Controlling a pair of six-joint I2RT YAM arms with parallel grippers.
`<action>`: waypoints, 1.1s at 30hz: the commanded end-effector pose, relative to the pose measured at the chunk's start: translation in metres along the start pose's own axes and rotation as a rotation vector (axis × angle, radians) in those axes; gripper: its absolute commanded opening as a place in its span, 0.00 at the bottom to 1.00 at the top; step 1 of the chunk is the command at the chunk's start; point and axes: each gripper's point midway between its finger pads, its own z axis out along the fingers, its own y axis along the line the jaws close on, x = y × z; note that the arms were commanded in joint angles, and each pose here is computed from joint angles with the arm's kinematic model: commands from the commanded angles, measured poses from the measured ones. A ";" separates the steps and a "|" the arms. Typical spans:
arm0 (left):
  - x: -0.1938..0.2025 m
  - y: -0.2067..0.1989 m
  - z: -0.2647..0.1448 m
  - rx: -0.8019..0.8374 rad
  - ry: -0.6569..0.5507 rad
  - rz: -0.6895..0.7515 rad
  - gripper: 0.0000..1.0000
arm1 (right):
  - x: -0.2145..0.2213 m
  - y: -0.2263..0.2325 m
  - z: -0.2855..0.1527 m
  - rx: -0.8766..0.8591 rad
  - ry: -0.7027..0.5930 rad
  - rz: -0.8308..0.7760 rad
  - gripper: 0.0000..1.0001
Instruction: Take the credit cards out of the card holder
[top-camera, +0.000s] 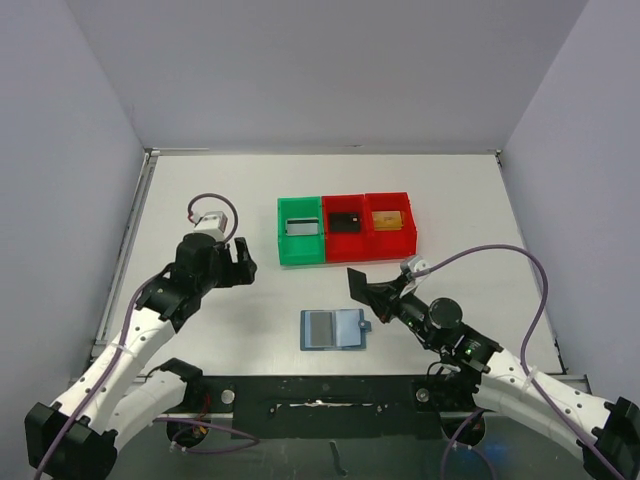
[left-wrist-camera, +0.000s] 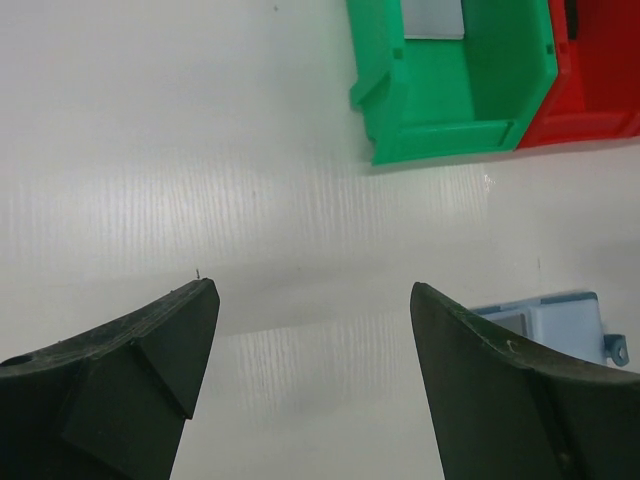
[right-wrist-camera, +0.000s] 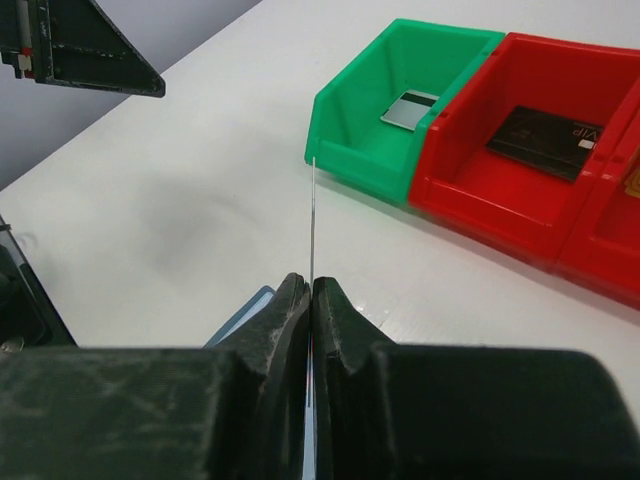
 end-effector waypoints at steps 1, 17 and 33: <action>-0.026 0.005 -0.005 0.003 -0.079 -0.019 0.78 | -0.042 0.001 -0.001 0.019 -0.110 -0.076 0.00; -0.038 0.032 -0.011 -0.091 -0.155 -0.070 0.79 | -0.066 -0.032 -0.004 0.140 -0.089 -0.128 0.00; -0.050 0.058 -0.007 -0.095 -0.163 -0.200 0.79 | -0.124 -0.074 0.016 0.166 -0.145 -0.284 0.00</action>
